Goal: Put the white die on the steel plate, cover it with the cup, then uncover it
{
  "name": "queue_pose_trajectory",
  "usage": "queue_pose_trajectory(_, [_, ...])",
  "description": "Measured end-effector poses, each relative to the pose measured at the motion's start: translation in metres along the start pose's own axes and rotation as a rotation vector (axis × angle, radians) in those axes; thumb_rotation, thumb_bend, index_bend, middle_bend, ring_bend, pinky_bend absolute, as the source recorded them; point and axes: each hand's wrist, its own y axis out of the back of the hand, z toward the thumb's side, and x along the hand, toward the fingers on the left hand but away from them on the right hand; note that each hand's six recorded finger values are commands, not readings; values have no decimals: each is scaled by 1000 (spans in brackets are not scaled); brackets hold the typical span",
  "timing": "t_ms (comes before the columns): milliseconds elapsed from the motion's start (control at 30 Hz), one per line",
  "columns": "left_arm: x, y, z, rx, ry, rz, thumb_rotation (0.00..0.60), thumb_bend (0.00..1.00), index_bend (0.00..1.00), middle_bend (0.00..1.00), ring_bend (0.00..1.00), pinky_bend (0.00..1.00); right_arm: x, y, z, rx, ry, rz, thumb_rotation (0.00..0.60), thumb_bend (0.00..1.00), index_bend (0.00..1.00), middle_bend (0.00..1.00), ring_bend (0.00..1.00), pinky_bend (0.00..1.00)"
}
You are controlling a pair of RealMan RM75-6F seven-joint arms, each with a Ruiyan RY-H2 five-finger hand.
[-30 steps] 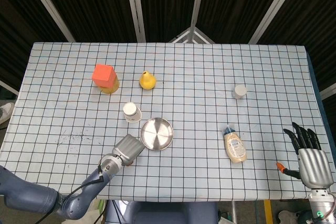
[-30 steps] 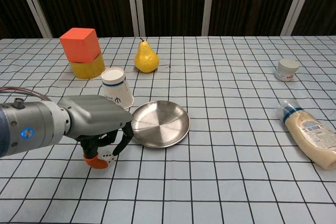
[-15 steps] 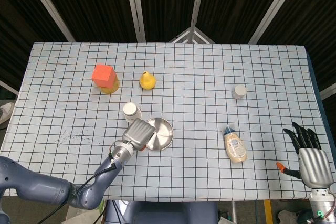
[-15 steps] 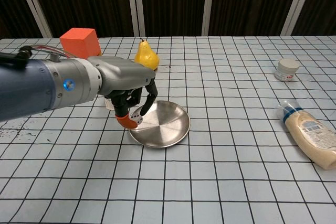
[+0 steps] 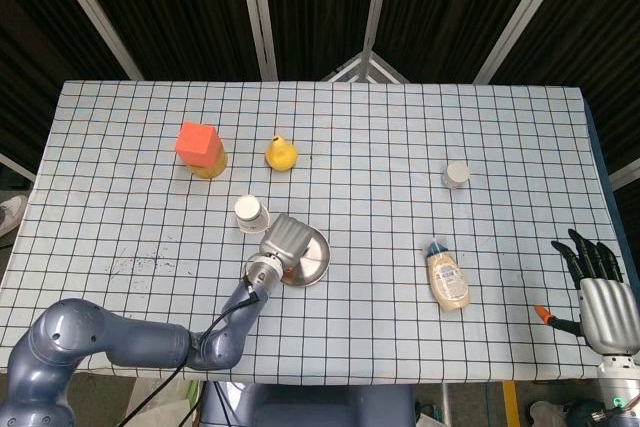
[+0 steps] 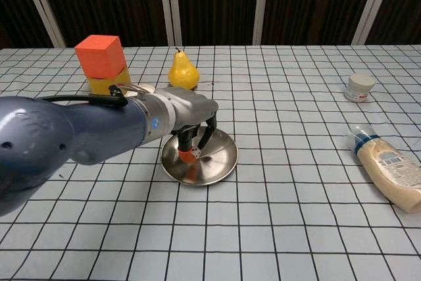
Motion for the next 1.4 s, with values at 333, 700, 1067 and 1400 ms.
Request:
queue_pose_trajectory(333, [-1, 2, 20, -22, -37, -20, 600, 241, 359, 856, 766, 737, 1, 2, 1, -7, 8, -5, 600, 143, 171, 33, 87, 0])
queue_pose_trajectory(700, [-39, 48, 15, -37, -44, 51, 600, 241, 349, 811, 730, 716, 4, 3, 5, -10, 20, -7, 600, 143, 171, 33, 87, 0])
queue_pose_trajectory(1067, [-81, 91, -62, -23, 112, 193, 600, 198, 366, 390, 497, 649, 5, 2, 5, -16, 18, -2, 600, 143, 171, 33, 87, 0])
queue_pose_trajectory(1400, [-95, 80, -144, 20, 260, 215, 600, 102, 342, 237, 530, 694, 4, -3, 10, -13, 30, 15, 600, 143, 171, 33, 87, 0])
